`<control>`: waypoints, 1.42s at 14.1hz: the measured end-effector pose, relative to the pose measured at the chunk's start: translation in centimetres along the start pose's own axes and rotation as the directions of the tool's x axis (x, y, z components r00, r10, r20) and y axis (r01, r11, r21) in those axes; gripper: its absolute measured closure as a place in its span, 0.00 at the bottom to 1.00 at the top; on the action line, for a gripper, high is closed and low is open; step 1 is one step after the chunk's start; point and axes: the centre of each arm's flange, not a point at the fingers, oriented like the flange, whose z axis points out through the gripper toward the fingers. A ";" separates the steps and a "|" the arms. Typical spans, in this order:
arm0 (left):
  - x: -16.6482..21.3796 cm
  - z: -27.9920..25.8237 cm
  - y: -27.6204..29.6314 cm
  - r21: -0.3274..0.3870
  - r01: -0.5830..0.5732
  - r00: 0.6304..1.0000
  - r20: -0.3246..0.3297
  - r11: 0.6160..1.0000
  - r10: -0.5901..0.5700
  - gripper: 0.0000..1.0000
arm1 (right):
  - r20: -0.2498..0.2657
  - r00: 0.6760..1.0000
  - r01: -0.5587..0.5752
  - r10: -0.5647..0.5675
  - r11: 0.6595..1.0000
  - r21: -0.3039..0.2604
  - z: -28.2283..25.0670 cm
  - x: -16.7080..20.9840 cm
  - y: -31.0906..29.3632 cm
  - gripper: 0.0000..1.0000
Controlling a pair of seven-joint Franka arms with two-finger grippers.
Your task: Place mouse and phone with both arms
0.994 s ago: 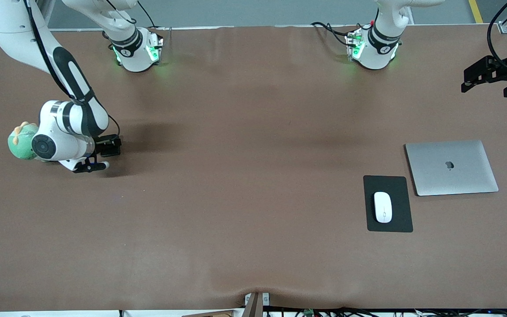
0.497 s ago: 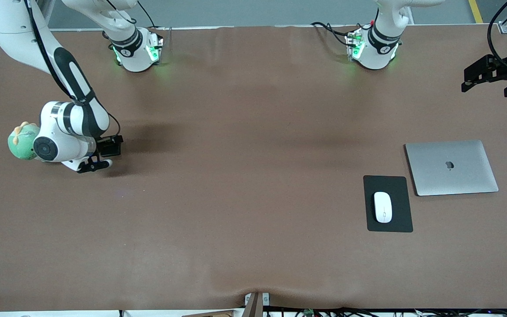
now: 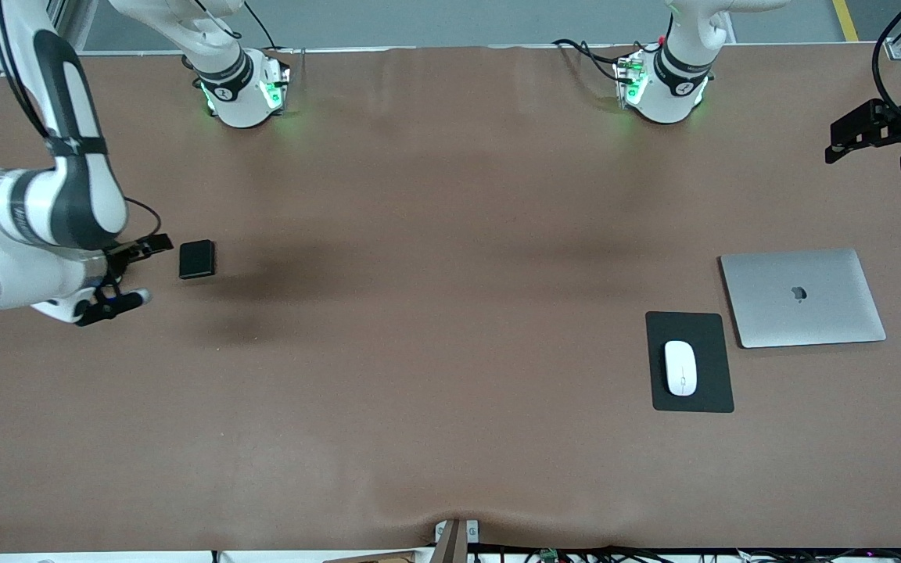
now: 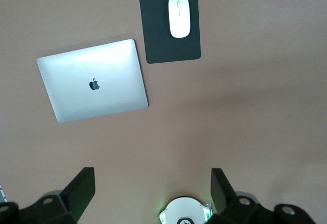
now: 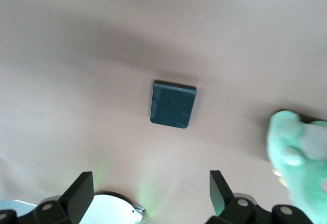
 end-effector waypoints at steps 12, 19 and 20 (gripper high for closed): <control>0.3 0.5 -0.1 -0.001 0.002 1.000 0.010 1.000 -0.002 0.00 | -0.393 0.919 -0.039 -0.032 0.984 -0.172 -22.3 -5.1 -2.1 0.00; 0.3 0.5 -0.2 -0.001 0.003 1.000 0.010 1.000 -0.003 0.00 | -0.309 0.950 -0.004 -0.037 0.991 -0.131 -24.7 -12.9 -5.9 0.00; 0.3 0.5 -0.2 -0.001 0.003 1.000 0.010 1.000 -0.003 0.00 | -0.308 0.950 0.000 -0.040 0.991 -0.130 -24.7 -13.4 -6.3 0.00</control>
